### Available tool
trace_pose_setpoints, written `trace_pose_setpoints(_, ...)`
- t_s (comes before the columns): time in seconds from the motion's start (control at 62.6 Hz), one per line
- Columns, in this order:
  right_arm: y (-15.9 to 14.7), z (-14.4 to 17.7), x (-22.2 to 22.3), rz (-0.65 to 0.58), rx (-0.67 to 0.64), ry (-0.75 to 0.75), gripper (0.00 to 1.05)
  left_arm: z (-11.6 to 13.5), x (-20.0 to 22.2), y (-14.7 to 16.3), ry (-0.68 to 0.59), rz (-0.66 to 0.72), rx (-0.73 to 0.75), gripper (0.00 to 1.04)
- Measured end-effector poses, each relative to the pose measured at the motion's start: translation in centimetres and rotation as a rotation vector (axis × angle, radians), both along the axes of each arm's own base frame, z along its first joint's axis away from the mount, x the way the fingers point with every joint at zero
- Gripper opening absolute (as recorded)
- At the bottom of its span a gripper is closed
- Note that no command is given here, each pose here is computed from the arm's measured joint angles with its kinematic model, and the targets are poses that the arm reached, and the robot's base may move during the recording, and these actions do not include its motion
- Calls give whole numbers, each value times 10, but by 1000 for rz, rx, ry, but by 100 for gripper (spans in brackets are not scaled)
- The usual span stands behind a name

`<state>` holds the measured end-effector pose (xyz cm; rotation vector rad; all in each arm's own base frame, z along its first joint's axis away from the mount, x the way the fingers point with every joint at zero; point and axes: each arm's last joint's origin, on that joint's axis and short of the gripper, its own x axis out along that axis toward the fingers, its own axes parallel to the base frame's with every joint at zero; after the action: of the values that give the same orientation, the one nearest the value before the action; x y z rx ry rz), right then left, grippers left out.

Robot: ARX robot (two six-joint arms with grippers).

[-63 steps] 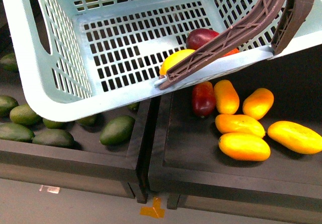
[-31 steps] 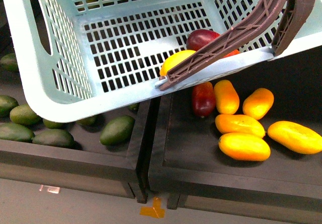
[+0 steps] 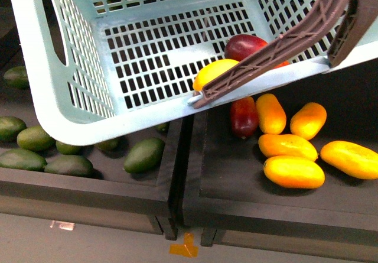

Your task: Pick lemon and mango into basket

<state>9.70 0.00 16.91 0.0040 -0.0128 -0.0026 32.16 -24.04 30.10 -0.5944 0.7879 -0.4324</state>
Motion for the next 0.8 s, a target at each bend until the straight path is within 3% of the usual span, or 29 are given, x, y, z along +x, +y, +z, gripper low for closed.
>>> trace_pose_setpoints(0.799,0,0,0,2,-1,1,96,0,2,2,1,4,-1,16)
